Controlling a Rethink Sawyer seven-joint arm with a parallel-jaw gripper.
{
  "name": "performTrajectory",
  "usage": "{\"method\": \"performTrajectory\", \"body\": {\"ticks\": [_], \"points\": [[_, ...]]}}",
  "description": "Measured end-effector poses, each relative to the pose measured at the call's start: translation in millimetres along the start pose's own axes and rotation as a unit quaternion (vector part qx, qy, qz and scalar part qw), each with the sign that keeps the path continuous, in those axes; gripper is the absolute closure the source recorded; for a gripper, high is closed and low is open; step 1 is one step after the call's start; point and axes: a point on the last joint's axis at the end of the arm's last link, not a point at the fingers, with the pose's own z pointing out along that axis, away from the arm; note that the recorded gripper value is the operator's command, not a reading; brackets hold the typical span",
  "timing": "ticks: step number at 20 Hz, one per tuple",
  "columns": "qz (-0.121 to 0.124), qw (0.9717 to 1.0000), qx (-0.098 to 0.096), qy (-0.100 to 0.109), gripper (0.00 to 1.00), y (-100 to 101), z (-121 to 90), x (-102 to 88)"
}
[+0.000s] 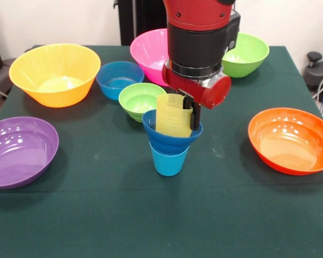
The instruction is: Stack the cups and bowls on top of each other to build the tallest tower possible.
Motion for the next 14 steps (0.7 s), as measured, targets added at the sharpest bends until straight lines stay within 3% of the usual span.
{"method": "performTrajectory", "body": {"ticks": [14], "points": [[0.003,1.0000,-0.002,-0.004,1.00,-1.6,-0.8,-8.1]]}}
